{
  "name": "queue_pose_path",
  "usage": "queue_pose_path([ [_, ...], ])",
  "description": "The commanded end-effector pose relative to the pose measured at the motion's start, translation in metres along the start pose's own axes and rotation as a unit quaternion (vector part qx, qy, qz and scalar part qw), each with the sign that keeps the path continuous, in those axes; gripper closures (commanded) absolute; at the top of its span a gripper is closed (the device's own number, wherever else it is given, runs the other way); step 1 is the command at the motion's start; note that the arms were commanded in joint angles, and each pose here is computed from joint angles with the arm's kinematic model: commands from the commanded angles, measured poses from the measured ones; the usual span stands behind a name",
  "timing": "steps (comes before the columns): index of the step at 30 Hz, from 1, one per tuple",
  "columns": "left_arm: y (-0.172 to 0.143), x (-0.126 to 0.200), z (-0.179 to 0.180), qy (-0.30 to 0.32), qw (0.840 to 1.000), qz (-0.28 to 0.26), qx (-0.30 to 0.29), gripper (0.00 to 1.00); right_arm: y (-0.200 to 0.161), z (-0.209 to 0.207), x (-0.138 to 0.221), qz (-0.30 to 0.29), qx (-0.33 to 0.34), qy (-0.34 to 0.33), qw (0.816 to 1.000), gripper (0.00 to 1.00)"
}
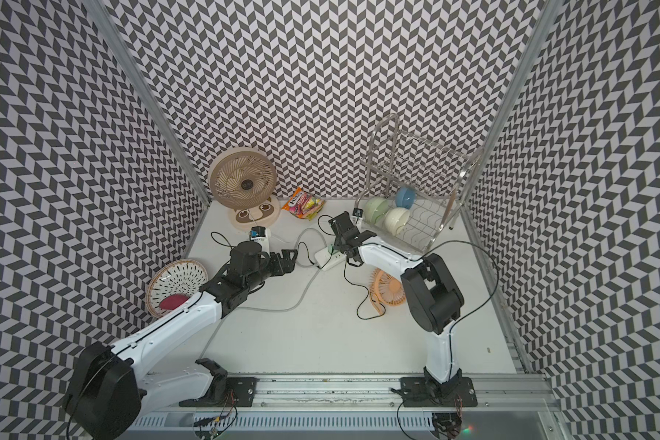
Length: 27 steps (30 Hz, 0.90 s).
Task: Unplug the desk fan from the power strip
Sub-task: Move the socket to the center of the board.
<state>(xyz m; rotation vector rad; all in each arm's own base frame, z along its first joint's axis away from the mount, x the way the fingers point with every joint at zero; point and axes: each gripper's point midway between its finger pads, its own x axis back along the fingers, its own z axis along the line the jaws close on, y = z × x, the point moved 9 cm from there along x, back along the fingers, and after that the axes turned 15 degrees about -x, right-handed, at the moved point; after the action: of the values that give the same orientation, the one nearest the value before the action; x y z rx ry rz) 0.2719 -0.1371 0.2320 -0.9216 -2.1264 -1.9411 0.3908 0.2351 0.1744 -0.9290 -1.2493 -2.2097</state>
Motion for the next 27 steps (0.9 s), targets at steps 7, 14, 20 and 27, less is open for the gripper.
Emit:
queue_pose_path([
  [7,0.015,0.000,-0.005,-0.002,1.000,-0.027,0.000,0.11,-0.013,-0.003,-0.016,0.028,0.018,0.013,0.999,0.55],
  [14,0.013,-0.001,-0.004,0.003,1.000,-0.022,-0.004,0.11,-0.022,-0.005,-0.025,0.053,0.065,0.023,0.996,0.58],
  [20,0.011,-0.002,-0.003,0.005,1.000,-0.016,-0.007,0.11,-0.025,-0.009,-0.025,0.061,0.106,0.019,0.992,0.64],
  [27,0.007,-0.003,-0.002,0.009,1.000,-0.009,-0.007,0.11,-0.035,-0.021,-0.016,0.086,0.163,0.020,0.983,0.68],
])
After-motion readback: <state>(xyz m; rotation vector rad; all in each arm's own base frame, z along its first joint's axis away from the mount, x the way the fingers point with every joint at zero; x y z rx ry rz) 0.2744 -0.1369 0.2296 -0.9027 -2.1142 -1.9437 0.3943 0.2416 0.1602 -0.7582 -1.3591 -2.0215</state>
